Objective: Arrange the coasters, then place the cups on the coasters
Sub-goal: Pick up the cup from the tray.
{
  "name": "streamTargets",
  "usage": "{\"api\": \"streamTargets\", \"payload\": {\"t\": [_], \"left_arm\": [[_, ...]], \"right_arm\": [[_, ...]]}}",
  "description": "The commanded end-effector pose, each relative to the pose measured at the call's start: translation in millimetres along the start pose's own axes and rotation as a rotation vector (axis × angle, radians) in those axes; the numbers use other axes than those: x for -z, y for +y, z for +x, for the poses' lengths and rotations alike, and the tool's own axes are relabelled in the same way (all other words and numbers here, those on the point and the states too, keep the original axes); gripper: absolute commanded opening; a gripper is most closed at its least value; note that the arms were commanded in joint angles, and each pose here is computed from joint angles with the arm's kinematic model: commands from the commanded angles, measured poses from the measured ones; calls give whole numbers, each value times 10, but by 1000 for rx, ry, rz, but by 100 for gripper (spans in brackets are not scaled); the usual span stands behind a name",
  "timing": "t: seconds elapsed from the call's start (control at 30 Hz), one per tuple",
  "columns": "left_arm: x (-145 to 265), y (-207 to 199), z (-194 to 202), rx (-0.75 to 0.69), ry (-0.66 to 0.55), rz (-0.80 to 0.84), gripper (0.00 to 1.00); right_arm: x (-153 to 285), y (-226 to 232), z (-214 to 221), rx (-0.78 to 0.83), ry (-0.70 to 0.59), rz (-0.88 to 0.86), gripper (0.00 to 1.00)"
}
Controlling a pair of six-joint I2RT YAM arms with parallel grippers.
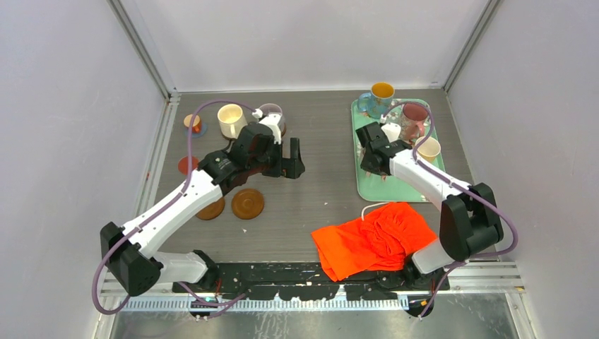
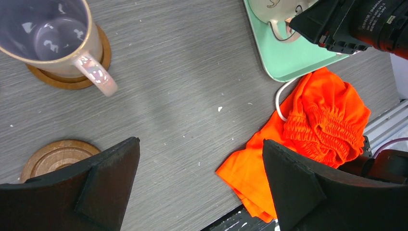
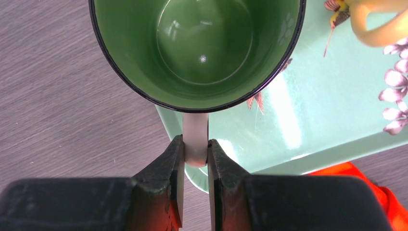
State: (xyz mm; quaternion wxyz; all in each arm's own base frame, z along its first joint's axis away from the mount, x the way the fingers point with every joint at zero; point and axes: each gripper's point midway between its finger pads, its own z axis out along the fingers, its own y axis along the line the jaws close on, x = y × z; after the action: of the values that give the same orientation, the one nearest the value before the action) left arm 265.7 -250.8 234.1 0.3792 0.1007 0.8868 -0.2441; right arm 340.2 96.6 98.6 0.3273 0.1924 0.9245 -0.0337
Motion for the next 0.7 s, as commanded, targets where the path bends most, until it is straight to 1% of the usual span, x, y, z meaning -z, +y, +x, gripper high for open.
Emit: {"api": "streamTargets", "payload": {"t": [0.0,0.07,0.17,0.27,0.43,0.57,0.6,0.67], "left_arm": [[-52,-135,-83,2,-35,34,100],[-70,-157,-76,0,-33,36,100],[-87,-181,-67,-4,-30,39,100],[-93,-189,-58,-7,-28,38,100],[-97,-187,-43,-9,-25,34,100],[-111,-183,-16,-12,-19,32,100],[-116,-184,-3,-12,-16,32,100],[-127,-181,14,-14,-12,31,100]], "right_arm": [[149,-101,-106,-90,-101,65,8],[149,-139,-116,-104,-128,97,5],[144,-176,-173,-133,-171,123,5],[157,-166,-277,-161,-209,130,9],[126,-1,-355,-190,-205,91,12],[59,124,-340,-184,-172,69,20],[57,146,-341,-185,-166,62,24],[79,164,-350,-186,-165,51,29]]}}
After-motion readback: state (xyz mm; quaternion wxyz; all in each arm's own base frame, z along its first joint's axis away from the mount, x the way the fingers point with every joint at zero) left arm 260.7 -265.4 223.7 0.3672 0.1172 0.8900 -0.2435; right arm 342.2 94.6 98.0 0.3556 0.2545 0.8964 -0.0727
